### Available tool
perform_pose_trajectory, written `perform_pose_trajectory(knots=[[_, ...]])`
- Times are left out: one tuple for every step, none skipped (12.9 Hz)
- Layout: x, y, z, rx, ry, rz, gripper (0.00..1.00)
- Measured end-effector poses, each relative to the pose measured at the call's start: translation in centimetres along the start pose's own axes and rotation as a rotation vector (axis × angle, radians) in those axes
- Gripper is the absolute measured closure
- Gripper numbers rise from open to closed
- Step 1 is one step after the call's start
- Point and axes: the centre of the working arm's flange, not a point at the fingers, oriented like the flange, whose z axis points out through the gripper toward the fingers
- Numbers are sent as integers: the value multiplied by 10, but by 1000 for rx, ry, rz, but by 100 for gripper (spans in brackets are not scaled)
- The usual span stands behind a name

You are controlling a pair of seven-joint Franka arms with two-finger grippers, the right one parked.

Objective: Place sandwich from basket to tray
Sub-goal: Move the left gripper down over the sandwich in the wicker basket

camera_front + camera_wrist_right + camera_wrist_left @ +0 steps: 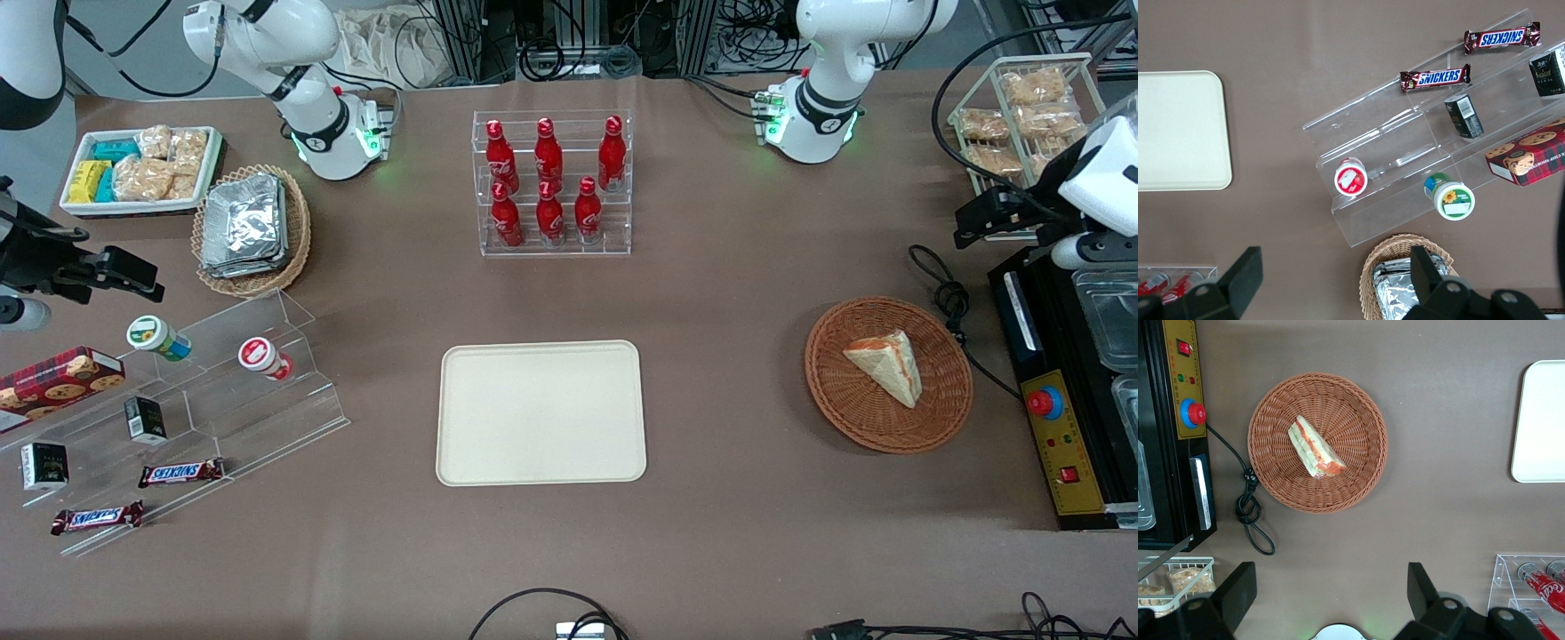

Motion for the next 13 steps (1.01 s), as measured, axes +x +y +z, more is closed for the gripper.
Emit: perform_pose_trajectory(knots=[[1,0,1,0,-2,0,0],[1,0,2,1,-4,1,0],[2,0,3,4,-6,-2,0],[4,-1,6,17,-11,-10,0],[6,-3,10,38,-18,-27,0],[9,-6,16,58,-31,-54,0],[11,-7,26,68,-48,-89,0],[14,-9,37,74,-63,-124,0],[17,-10,50,77,-69,-163,0],[21,-12,65,78,-65,-209,0],[25,-15,83,77,-55,-259,0],[28,-20,103,75,-43,-309,0],[30,-26,123,72,-28,-354,0]])
